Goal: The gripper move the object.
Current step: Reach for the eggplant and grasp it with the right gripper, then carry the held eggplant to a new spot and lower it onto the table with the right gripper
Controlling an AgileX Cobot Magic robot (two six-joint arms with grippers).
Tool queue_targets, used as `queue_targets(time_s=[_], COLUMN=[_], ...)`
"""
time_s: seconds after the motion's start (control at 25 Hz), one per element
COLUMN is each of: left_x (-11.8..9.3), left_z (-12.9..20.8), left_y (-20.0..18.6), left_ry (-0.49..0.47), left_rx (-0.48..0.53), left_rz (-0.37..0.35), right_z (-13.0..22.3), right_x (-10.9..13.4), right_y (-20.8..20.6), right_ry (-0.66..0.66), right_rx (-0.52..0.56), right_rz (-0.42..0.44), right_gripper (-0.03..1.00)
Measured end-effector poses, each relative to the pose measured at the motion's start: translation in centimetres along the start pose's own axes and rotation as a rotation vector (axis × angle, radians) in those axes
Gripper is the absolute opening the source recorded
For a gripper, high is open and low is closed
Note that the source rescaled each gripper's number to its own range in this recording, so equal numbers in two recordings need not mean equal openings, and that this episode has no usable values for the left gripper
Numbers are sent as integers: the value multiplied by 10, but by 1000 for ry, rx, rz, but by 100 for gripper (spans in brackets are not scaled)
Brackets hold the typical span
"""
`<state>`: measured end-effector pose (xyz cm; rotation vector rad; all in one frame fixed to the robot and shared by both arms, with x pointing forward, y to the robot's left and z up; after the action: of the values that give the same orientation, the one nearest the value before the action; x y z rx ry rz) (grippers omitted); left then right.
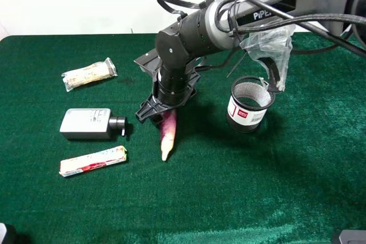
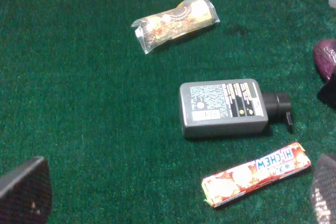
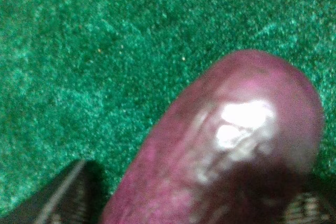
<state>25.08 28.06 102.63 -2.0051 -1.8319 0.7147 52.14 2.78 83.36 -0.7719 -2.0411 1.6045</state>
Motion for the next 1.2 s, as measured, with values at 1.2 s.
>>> queue_targets(time_s=[1.2], left_x=[0], left_z=[0], left_y=[0], left_ry=[0], left_rx=[0], left_rz=[0], right_z=[-6], right_x=[-2], right_y=[-117], right_ry=[-29], right_rx=[-81], right_rz=[9], right_gripper=[0])
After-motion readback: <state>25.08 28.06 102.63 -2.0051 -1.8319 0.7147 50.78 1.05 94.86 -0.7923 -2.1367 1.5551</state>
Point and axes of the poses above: a point on each arm's last joint axis where the gripper is mounted, y pointing out along that axis toward the gripper, x along the wrist's bending axis when the last joint is at zero, z = x × y, the point moved 3 cm from there along y, pointing out along that axis toward the gripper, and after that the axes turned 5 degrees about -y, right-handed, at the moved point
